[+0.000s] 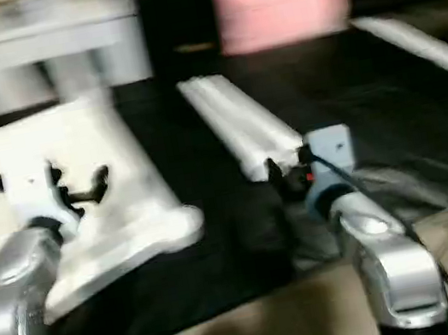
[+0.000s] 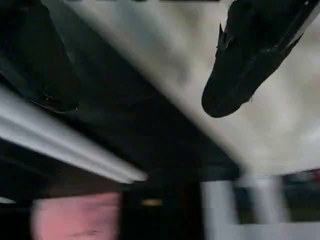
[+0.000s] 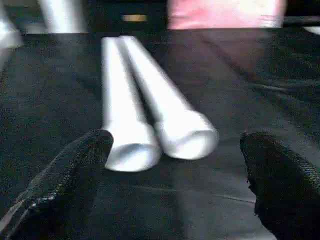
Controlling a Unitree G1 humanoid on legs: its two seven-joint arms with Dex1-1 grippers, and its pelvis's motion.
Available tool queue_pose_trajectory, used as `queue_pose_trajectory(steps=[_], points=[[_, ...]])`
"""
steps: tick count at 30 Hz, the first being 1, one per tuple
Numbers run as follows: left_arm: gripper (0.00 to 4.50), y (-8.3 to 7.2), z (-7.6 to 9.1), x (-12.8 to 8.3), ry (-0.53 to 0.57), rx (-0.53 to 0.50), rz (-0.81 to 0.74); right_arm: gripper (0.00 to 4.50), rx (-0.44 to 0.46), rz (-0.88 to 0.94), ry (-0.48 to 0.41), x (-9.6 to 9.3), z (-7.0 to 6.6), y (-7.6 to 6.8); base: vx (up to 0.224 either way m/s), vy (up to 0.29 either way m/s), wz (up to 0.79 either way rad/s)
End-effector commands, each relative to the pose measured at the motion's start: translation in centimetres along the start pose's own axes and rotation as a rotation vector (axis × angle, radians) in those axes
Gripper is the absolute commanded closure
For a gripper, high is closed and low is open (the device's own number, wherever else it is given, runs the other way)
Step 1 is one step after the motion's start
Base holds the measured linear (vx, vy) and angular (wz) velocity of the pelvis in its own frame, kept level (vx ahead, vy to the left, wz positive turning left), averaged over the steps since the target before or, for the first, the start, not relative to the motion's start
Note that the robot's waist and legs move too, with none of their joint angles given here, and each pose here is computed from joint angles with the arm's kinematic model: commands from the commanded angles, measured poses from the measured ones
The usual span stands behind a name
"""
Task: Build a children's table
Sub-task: Move to table
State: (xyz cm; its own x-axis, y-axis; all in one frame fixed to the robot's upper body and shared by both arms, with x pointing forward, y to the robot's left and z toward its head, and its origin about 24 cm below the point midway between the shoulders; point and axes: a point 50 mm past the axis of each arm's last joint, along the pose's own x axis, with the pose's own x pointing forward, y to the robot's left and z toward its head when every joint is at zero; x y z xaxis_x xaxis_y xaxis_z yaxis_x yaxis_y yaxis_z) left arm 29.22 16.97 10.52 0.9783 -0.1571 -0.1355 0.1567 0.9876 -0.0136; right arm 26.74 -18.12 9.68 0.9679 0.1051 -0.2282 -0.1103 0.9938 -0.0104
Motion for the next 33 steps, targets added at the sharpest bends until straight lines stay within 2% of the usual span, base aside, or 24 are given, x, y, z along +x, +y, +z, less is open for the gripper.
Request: queue_pose_trajectory(steps=[1,5,9,16,24,27,33], points=[[0.06,1.0,0.4,-0.4,-0.015,0.010,0.041,0.00,-0.065,0.054,-0.014,0.2,0.5,1.2,0.089,-0.031,-0.10],[0.06,1.1,0.4,-0.4,-0.016,0.011,0.044,0.00,-0.108,0.108,-0.004,0.2,0.4,1.9,0.085,0.010,0.29],[0.06,1.1,0.4,-0.5,-0.017,0.011,0.052,0.00,-0.061,0.175,-0.023,0.1,0.7,2.3,0.155,0.009,0.51],[0.06,1.1,0.4,-0.7,-0.015,0.010,0.059,0.00,-0.087,0.173,-0.026,0.4,1.1,1.5,0.129,0.000,0.08],[0.06,1.1,0.4,-0.7,-0.017,0.009,0.057,0.00,-0.109,0.144,-0.017,0.8,1.4,0.9,0.011,0.001,-0.01],[0.06,1.1,0.4,-0.7,-0.010,0.033,0.043,0.00,-0.106,0.124,0.002,1.3,1.3,0.6,-0.046,-0.023,0.00],[0.06,1.2,0.7,-0.6,0.018,0.100,-0.036,0.00,-0.110,0.111,0.056,3.5,1.8,-0.1,-0.084,-0.021,0.02]])
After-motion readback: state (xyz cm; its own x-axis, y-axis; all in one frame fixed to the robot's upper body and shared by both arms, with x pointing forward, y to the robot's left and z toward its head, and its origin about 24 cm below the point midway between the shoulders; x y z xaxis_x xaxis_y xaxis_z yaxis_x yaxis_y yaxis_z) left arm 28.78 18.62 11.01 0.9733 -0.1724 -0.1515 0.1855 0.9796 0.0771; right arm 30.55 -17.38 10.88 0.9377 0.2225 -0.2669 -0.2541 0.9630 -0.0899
